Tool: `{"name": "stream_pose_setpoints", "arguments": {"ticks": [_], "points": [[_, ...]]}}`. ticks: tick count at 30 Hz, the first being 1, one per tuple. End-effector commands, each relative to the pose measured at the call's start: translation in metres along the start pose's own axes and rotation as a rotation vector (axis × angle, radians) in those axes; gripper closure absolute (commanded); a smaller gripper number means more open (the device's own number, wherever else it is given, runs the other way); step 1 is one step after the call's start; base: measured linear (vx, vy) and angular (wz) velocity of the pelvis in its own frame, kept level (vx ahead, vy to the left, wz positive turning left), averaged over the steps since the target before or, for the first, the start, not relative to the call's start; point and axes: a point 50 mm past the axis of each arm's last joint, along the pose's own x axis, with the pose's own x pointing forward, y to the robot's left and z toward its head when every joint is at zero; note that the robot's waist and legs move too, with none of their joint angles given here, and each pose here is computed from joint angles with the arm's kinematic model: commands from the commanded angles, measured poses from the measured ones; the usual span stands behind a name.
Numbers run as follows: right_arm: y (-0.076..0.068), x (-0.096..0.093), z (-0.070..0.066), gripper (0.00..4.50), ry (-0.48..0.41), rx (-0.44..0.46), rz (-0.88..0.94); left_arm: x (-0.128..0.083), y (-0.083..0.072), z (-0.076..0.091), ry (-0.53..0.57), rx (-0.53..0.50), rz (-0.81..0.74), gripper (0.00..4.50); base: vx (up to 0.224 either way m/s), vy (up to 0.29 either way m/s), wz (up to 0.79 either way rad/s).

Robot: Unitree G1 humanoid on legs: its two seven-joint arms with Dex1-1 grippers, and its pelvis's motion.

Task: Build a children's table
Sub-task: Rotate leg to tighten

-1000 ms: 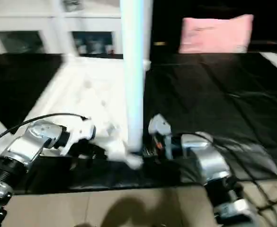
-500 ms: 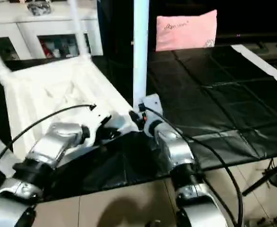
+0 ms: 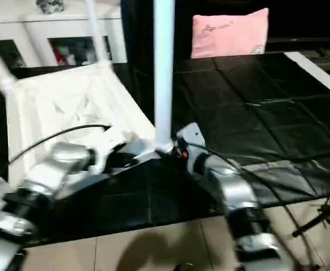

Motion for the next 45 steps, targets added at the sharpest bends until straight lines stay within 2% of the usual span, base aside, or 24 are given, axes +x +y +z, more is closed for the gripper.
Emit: {"name": "stream_pose_setpoints", "arguments": {"ticks": [1,3,10,15,16,20,21,24,26,37,43,45], "points": [[0.006,0.0,0.006,0.47,-0.013,-0.028,0.102,0.0,-0.004,0.006,-0.001,0.07,-0.088,4.5,0.0,0.0,0.0],[0.007,-0.004,0.006,0.1,0.014,-0.056,0.176,-0.006,-0.005,0.001,0.022,0.094,-0.158,4.5,0.0,0.0,0.0],[0.009,-0.004,0.01,0.08,0.054,-0.097,0.33,-0.016,-0.007,-0.004,0.063,0.157,-0.296,4.5,0.0,0.0,0.0],[0.015,0.006,0.013,0.08,0.062,-0.096,0.443,-0.019,-0.015,-0.004,0.099,0.207,-0.431,4.5,0.0,0.0,0.0],[0.016,0.007,0.013,0.37,0.066,-0.09,0.467,-0.018,-0.017,-0.004,0.107,0.218,-0.453,4.5,0.0,0.0,0.0],[0.019,0.008,0.013,0.49,0.082,-0.069,0.53,-0.016,-0.021,-0.004,0.121,0.246,-0.494,4.5,0.0,0.0,0.0],[0.019,0.008,0.013,0.75,0.084,-0.063,0.545,-0.016,-0.021,-0.004,0.12,0.247,-0.496,4.5,0.0,0.0,0.0],[0.021,0.008,0.011,0.91,0.098,-0.036,0.598,-0.014,-0.021,-0.003,0.116,0.25,-0.499,4.5,0.0,0.0,0.0],[0.022,0.007,0.01,1.27,0.106,-0.029,0.616,-0.014,-0.02,-0.003,0.117,0.252,-0.5,4.5,0.0,0.0,0.0],[0.026,0.007,0.007,2.13,0.117,0.001,0.666,-0.015,-0.019,-0.006,0.128,0.25,-0.491,4.5,0.0,0.0,0.0],[0.028,0.006,0.005,2.38,0.103,0.009,0.654,-0.015,-0.018,-0.007,0.113,0.224,-0.458,4.5,0.0,0.0,0.0],[0.028,0.009,0.001,2.39,0.076,0.002,0.515,-0.016,-0.013,-0.006,0.046,0.143,-0.331,4.5,0.0,0.0,0.0]]}}
